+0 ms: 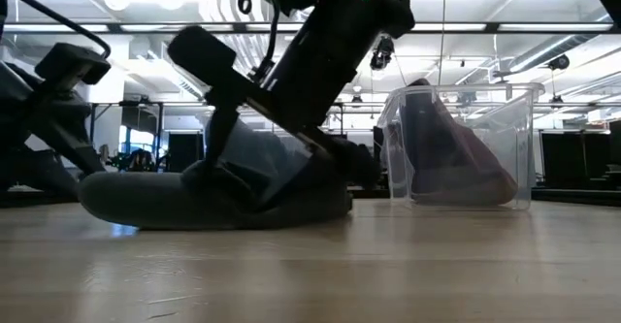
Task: Pick & Place hat
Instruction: Put the black cap into the left transparent bin
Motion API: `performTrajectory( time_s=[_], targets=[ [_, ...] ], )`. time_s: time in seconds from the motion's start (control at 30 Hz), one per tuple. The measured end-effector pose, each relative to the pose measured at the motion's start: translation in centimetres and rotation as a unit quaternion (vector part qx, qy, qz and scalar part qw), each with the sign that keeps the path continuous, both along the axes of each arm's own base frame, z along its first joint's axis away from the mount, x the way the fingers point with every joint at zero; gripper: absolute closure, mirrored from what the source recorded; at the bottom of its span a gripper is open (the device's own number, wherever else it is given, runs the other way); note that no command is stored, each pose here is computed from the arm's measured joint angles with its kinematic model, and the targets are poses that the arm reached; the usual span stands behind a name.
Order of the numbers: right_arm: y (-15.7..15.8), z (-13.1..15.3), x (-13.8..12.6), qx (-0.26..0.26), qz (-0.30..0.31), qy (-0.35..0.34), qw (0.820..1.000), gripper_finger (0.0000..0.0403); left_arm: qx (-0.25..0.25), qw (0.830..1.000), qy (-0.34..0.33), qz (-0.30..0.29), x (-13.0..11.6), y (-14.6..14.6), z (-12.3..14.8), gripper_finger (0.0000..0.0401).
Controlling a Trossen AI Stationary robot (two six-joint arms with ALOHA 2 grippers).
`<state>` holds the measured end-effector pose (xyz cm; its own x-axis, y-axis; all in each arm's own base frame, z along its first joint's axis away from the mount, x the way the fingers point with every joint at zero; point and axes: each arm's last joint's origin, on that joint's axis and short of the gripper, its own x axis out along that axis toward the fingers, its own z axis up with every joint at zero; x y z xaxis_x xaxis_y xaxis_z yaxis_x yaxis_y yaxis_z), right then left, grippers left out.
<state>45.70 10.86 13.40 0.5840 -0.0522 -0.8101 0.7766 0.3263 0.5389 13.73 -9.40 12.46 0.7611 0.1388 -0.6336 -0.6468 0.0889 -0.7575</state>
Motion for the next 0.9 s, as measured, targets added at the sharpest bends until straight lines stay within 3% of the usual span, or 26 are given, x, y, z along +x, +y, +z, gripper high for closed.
performTrajectory(
  time_s=[0.27, 0.47, 0.77, 0.9],
  targets=[
    [0.1, 0.0, 0.2, 0.005, -0.001, -0.009, 1.000, 0.0156, 0.001, 1.000, -0.019, 0.005, 0.2, -0.1, 0.2, 0.0284],
    [-0.2, -0.1, 0.0, 0.005, -0.021, -0.001, 1.000, 0.0156, 0.003, 1.000, 0.016, 0.002, -0.6, -0.1, -0.3, 0.0284],
    [0.0, -0.1, 0.0, 0.008, -0.022, 0.000, 1.000, 0.0156, 0.025, 0.998, -0.050, 0.035, -0.3, -0.7, 1.3, 0.0284],
    [0.0, 0.0, 0.0, 0.008, -0.022, 0.000, 1.000, 0.0156, 0.035, 0.999, -0.039, 0.015, -0.2, -0.8, 1.2, 0.0284]
  ],
)
